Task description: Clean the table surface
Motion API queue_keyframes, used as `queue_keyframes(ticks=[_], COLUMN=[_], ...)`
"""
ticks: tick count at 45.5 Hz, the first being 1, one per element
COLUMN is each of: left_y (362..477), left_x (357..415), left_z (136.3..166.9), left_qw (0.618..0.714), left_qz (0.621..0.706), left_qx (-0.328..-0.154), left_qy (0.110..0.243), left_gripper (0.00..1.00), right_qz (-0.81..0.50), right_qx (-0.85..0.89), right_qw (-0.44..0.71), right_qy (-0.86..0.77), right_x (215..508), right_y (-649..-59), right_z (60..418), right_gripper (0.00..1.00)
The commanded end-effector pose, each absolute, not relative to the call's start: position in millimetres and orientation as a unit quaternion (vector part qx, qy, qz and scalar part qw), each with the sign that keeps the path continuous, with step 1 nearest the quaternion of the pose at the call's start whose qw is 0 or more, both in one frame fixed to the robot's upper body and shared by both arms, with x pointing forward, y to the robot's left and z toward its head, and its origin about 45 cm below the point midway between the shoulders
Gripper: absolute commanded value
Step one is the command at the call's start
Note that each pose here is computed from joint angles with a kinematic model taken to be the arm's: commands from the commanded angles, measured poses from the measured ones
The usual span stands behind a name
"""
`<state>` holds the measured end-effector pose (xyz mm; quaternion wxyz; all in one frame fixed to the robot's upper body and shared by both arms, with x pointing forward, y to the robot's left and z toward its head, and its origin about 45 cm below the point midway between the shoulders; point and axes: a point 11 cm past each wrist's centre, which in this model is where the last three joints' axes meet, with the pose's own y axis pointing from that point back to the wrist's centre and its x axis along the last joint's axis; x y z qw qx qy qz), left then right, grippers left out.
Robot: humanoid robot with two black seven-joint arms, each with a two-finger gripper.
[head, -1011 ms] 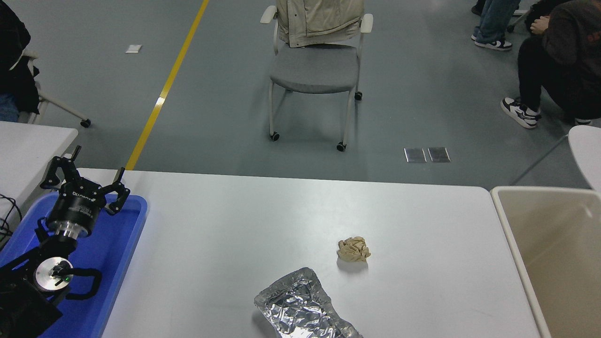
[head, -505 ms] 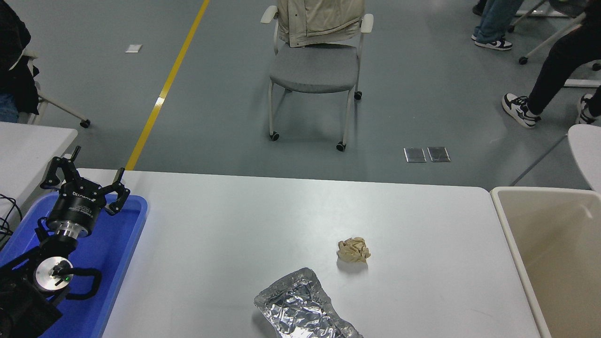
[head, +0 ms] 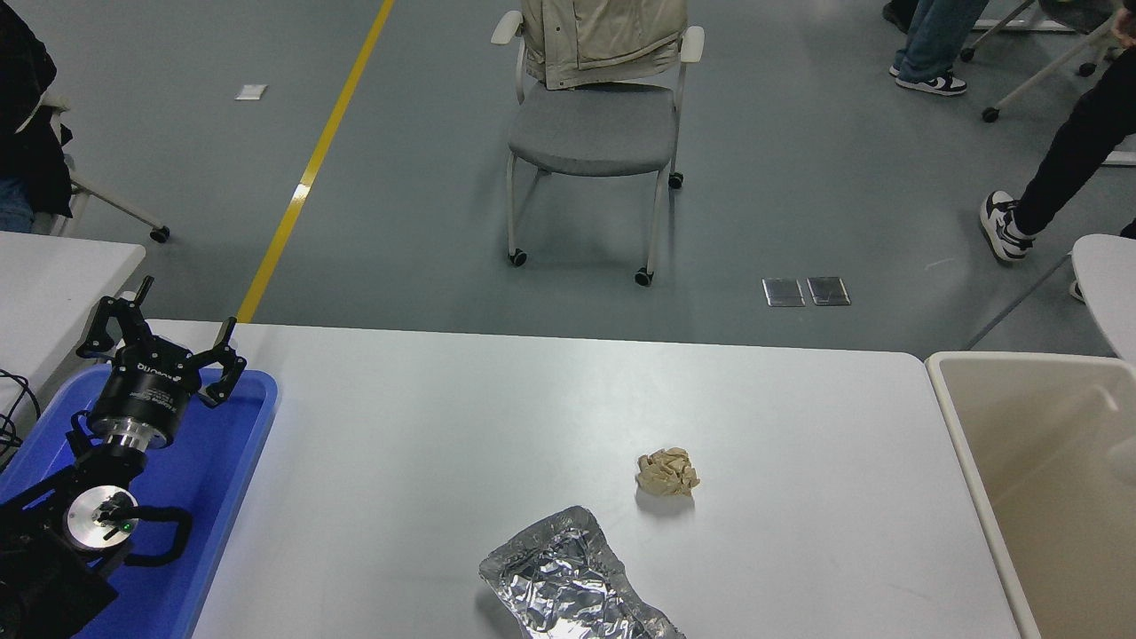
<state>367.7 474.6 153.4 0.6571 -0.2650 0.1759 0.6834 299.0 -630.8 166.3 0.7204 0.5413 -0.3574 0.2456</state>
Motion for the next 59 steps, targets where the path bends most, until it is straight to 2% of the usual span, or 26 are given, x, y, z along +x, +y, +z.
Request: queue_keyframes(ticks=[1,6,7,9,10,11,22,48,59], left_y=[474.6,474.6,474.6,474.6,474.6,474.6,474.6,474.6,474.6], left_x=[367.7,367.7,367.7,367.7,367.7,367.7,367.7,367.7,367.7], left_z=[153.4,153.4,153.4,153.4,153.4,153.4,153.4,153.4,153.4], left_qw=[0.6571,0.6571,0.6571,0.6571,0.6571,0.6571,0.6571,0.6571,0.6571], left_qz=[0.6834,0.6834,0.6834,0.6834,0.6834,0.6834,0.6834,0.6834,0.6834], left_qx=[-0.265,-0.265,-0.265,-0.265,-0.265,-0.265,-0.265,-0.265,-0.265], left_qy=[0.176,0.176,0.176,0.176,0.176,0.176,0.176,0.176,0.176], left_gripper=[1.00,1.00,1.00,1.00,1.00,1.00,1.00,1.00,1.00], right_qz=[0.247,0.248,0.249,0.251,0.251,0.251,0.249,0.255,0.247], right_qx=[0.539,0.533,0.532,0.529,0.528,0.529,0.524,0.505,0.510], right_qw=[0.722,0.725,0.726,0.725,0.724,0.725,0.722,0.701,0.678], right_qy=[-0.356,-0.358,-0.358,-0.363,-0.365,-0.363,-0.377,-0.434,-0.468], right_x=[300,302,303,305,305,305,304,307,310], right_y=[-628,-629,-629,-630,-630,-630,-634,-647,-644], right_z=[162,165,166,169,170,169,174,198,197], right_gripper=[0.00,0.02,0.18,0.58,0.74,0.80,0.88,0.90,0.91])
